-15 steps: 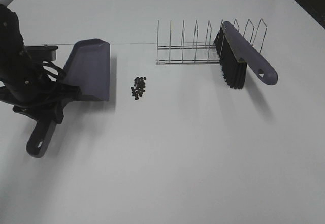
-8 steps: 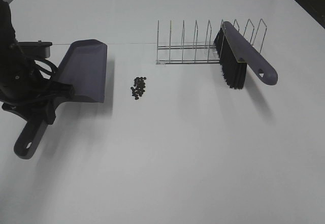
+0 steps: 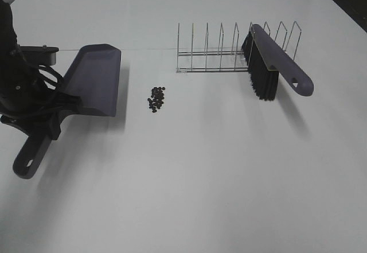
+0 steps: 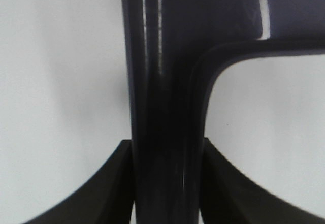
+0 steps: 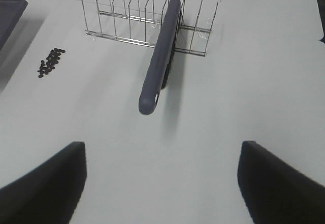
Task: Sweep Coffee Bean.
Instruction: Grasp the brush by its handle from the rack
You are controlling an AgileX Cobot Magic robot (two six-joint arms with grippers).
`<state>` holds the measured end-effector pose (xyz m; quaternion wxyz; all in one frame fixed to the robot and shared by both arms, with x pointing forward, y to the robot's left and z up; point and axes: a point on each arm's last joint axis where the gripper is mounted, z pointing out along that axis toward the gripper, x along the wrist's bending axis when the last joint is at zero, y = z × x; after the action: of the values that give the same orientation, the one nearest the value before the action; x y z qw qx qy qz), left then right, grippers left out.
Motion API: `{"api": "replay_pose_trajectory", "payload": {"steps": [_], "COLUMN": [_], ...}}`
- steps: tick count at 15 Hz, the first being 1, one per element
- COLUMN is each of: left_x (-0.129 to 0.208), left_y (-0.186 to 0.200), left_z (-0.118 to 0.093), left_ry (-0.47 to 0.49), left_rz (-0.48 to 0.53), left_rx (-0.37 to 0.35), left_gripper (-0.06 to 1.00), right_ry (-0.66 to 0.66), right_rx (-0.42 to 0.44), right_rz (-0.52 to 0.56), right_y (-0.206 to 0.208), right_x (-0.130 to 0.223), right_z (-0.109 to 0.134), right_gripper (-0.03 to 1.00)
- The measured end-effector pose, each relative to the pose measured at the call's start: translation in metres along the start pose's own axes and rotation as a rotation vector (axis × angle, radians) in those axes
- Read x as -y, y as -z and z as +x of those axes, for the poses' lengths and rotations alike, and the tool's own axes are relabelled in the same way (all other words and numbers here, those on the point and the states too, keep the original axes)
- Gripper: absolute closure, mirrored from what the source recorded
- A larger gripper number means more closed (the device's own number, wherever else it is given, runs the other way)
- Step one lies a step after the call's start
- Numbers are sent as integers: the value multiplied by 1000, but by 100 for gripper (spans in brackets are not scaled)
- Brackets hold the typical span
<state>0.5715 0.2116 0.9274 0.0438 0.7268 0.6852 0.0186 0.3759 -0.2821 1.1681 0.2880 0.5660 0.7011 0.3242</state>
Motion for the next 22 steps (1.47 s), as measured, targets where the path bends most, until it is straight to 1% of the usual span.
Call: {"api": "replay_pose_trajectory", "payload": {"steps": [2, 4, 6, 8, 10, 11, 12, 14, 16, 19, 22], "left_x": [0, -1, -1, -1, -1, -1, -1, -1, -1, -1, -1], "left_y": [0, 0, 0, 0, 0, 0, 0, 0, 0, 0, 0], "left_z": [0, 0, 0, 0, 0, 0, 0, 0, 0, 0, 0], "left_ry": [-1, -1, -1, -1, -1, -1, -1, -1, -1, -3, -3], "left_rz": [-3, -8, -8, -8, -8, -8, -8, -8, -8, -9, -14], "left_rx": [0, 1, 1, 1, 1, 1, 1, 1, 0, -1, 0], "left_gripper": [60, 60, 60, 60, 60, 60, 60, 60, 60, 60, 60], "right_ry": [7, -34, -74, -93, -113, -143, -148, -134, -101, -51, -63], "right_rx": [-13, -59, -95, -104, -108, -107, -108, -117, -114, -68, -46], "right_rz": [64, 173, 245, 291, 328, 378, 401, 430, 448, 471, 478], "right_y": [-17, -51, -86, -126, -154, -188, -206, -239, -264, -305, -337], "right_x": [-45, -81, -103, -119, -125, -128, -129, -131, -133, -133, -130], "right_z": [-5, -9, -11, -15, -17, -20, -20, -15, -6, 9, 9], "right_gripper": [25, 25, 25, 25, 25, 30, 34, 36, 36, 36, 36]}}
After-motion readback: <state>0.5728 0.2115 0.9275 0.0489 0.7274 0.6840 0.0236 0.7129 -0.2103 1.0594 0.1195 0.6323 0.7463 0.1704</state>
